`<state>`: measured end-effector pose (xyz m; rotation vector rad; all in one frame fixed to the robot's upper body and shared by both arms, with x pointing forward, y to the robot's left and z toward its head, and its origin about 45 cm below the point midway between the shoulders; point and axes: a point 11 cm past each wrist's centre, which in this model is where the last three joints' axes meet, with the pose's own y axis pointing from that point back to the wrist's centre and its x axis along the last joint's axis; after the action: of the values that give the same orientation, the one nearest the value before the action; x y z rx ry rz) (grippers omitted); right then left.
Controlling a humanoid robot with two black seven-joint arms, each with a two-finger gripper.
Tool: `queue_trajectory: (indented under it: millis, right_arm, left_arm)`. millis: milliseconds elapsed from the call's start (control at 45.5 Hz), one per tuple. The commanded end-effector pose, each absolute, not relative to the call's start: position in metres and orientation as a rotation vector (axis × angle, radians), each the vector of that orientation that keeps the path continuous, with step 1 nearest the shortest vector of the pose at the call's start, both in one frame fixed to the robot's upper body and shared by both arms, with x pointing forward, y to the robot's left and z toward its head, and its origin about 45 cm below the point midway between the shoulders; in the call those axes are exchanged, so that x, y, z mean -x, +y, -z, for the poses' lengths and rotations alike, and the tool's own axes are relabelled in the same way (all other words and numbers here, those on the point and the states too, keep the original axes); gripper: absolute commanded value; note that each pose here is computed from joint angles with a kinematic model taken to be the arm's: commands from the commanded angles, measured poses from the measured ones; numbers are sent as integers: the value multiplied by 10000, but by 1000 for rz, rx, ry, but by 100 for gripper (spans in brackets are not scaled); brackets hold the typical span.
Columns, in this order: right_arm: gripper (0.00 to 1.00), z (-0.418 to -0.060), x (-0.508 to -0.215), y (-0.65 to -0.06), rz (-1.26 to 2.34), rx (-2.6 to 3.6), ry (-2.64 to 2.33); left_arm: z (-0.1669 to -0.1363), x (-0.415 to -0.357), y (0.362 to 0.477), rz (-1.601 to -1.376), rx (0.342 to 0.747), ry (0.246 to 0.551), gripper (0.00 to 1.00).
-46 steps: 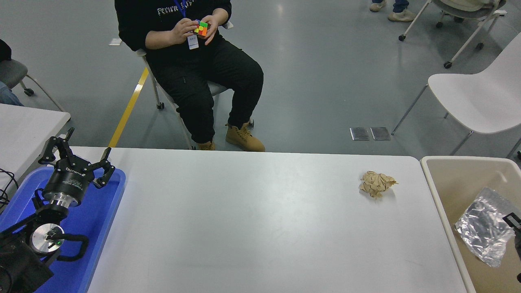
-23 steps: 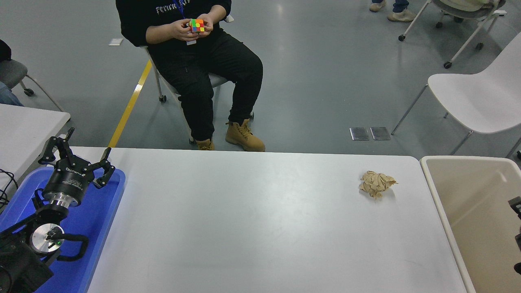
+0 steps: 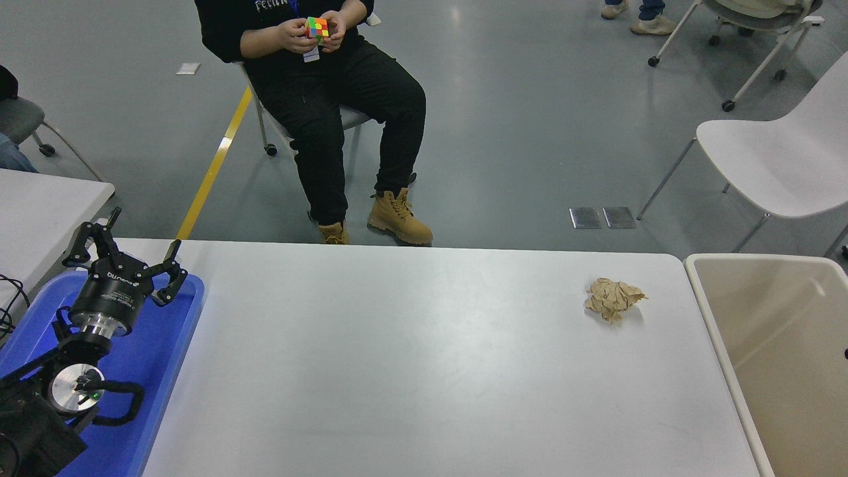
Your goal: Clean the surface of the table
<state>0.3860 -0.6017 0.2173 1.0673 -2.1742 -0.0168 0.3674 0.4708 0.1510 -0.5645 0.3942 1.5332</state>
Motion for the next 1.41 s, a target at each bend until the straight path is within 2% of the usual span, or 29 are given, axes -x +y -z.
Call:
queue_trajectory:
  millis: [0, 286, 374, 505, 549, 659, 747, 967, 1077, 1385]
  right_arm:
    - [98, -2973, -4184, -6024, -9, -1216, -2424]
    - [99, -3778, -4523, -5680, -63, -1498, -2615]
    - [99, -3996, -4649, -5404, -90, -1643, -2627]
    - [99, -4269, -4776, -4975, -143, -1845, -2634]
    - [99, -4374, -4810, -4788, -184, -1925, -2632]
    - [99, -4461, -4848, -4415, -285, -2078, -2597]
    - [99, -4321, -4880, -4222, -302, -2147, -2580]
    - [99, -3448, -4852, -3917, -95, -2186, -2528]
    - [99, -3060, -4780, -3793, -3, -2190, -2510]
    - [99, -2255, -4506, -3622, 145, -2153, -2460]
  left_arm:
    - [-1510, -3675, 4707, -1533, 565, 394, 100]
    - [-1504, -3669, 4709, -1534, 564, 395, 100]
    - [-1514, -3674, 4714, -1534, 564, 393, 100]
    - [-1504, -3669, 4709, -1534, 564, 395, 100]
    - [-1510, -3675, 4707, -1533, 565, 394, 100]
    - [-1504, -3669, 4709, -1534, 564, 395, 100]
    - [-1510, -3675, 4707, -1533, 565, 394, 100]
    - [-1510, -3675, 4707, -1533, 565, 394, 100]
    - [-1510, -3675, 4707, -1533, 565, 394, 100]
    - [-1510, -3675, 4707, -1533, 565, 394, 100]
